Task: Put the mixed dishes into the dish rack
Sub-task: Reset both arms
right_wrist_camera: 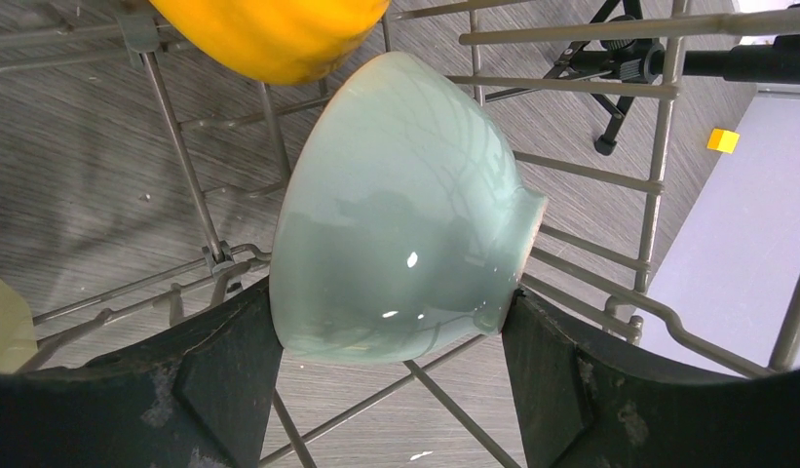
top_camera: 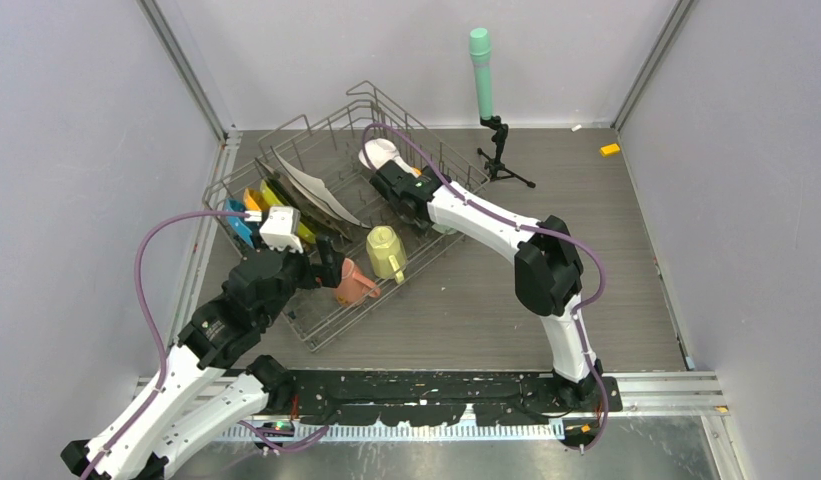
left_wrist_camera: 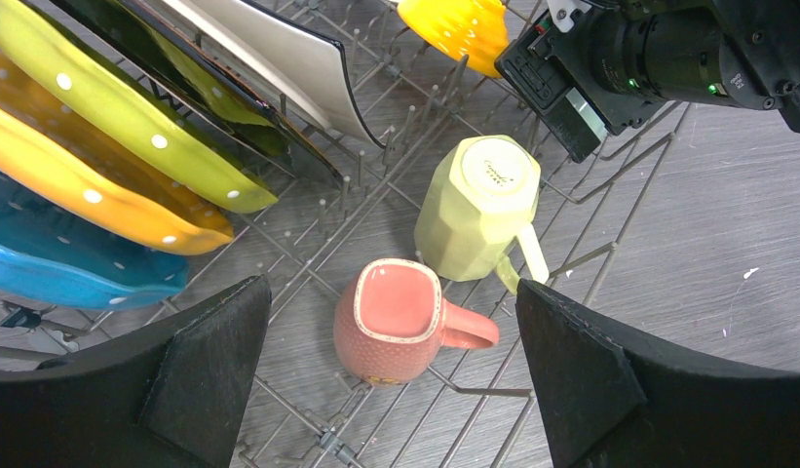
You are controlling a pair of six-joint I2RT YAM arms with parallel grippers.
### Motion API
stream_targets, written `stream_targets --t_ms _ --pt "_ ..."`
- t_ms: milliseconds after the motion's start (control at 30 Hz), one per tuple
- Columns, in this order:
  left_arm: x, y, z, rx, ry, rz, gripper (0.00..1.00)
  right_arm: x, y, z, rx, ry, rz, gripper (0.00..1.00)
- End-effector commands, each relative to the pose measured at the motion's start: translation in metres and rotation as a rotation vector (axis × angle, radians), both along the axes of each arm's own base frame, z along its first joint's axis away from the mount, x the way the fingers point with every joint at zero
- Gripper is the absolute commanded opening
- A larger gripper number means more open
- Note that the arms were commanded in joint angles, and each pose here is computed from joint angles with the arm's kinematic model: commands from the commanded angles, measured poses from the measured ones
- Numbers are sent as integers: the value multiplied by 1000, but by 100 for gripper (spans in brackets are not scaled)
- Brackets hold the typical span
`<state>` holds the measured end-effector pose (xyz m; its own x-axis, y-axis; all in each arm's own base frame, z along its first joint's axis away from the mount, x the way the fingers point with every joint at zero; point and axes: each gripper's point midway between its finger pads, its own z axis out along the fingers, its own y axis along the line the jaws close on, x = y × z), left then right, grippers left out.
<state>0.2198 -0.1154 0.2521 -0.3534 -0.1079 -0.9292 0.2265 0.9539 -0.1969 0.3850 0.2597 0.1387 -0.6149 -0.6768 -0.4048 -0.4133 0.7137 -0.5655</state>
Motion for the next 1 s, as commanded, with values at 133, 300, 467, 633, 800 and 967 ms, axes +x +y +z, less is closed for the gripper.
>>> stream_targets --t_ms 133,300,467,633,800,967 --pt "0 -4 21 -35 -38 -20 100 16 1 38 39 -129 -16 83" --pt "0 -7 19 -33 -29 -28 100 15 -1 40 44 -131 -11 90" --pt "0 -7 20 -38 -29 -27 100 12 -2 45 52 -132 -3 91" --pt "1 -7 22 -39 -30 -25 100 5 3 58 141 -130 7 91" --pt "1 -7 25 -45 -31 -22 100 -5 9 84 283 -156 36 91" --pt "2 -5 29 -60 -30 -1 100 -19 14 122 451 -216 80 91"
